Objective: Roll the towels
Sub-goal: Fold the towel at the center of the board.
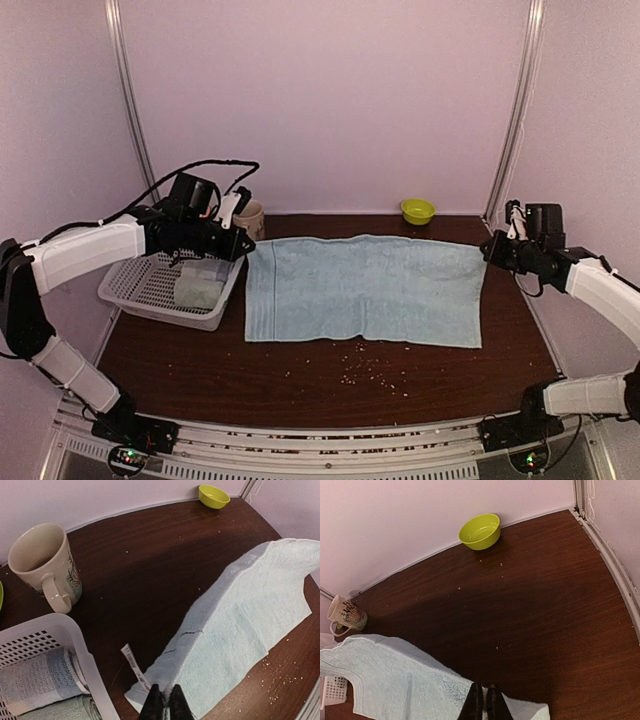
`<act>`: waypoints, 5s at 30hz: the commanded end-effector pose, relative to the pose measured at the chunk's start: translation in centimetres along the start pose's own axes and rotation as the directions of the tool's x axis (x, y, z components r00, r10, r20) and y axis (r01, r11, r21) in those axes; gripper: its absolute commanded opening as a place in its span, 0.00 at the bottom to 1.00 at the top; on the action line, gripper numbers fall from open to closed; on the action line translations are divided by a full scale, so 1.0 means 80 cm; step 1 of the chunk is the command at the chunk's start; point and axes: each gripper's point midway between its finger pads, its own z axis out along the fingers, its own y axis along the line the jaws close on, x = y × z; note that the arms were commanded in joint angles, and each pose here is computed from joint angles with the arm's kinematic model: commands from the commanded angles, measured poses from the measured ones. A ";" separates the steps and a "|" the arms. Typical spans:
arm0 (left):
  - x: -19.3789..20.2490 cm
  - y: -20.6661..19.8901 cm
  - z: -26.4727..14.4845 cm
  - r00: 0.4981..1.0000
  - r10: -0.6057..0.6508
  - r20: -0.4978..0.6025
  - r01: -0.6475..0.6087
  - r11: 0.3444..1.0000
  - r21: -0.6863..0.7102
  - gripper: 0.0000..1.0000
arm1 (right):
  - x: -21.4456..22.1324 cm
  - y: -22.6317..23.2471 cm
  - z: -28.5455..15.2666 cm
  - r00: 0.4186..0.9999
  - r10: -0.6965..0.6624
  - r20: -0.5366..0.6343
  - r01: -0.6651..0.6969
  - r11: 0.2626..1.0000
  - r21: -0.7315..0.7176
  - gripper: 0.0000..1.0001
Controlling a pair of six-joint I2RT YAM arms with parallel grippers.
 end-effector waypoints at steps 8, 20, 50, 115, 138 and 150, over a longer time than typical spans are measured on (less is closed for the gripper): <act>-0.015 0.024 0.038 0.997 -0.030 0.071 0.034 0.998 -0.043 0.00 | -0.008 -0.034 0.041 1.000 0.015 0.022 -0.018 0.993 0.121 0.00; -0.056 0.045 0.038 0.988 0.011 0.152 0.004 0.996 -0.095 0.00 | -0.074 -0.014 0.046 0.980 -0.014 0.198 0.000 0.997 0.071 0.00; 0.021 0.045 0.071 0.997 -0.077 0.032 0.076 0.997 0.024 0.00 | 0.014 -0.046 0.066 1.000 -0.030 -0.006 0.030 0.992 0.123 0.00; 0.156 0.007 0.055 0.959 -0.085 -0.272 0.095 0.995 0.022 0.10 | 0.180 -0.078 0.016 0.954 0.111 -0.280 -0.067 0.985 0.162 0.39; 0.088 -0.034 0.083 0.952 -0.119 -0.281 0.140 0.989 0.055 0.43 | 0.102 -0.097 0.064 0.933 0.290 -0.215 -0.223 0.931 0.289 0.48; 0.137 -0.064 0.135 0.916 -0.053 -0.397 0.102 0.989 0.105 0.48 | 0.119 -0.109 0.111 0.875 0.355 -0.329 -0.257 0.917 0.307 0.38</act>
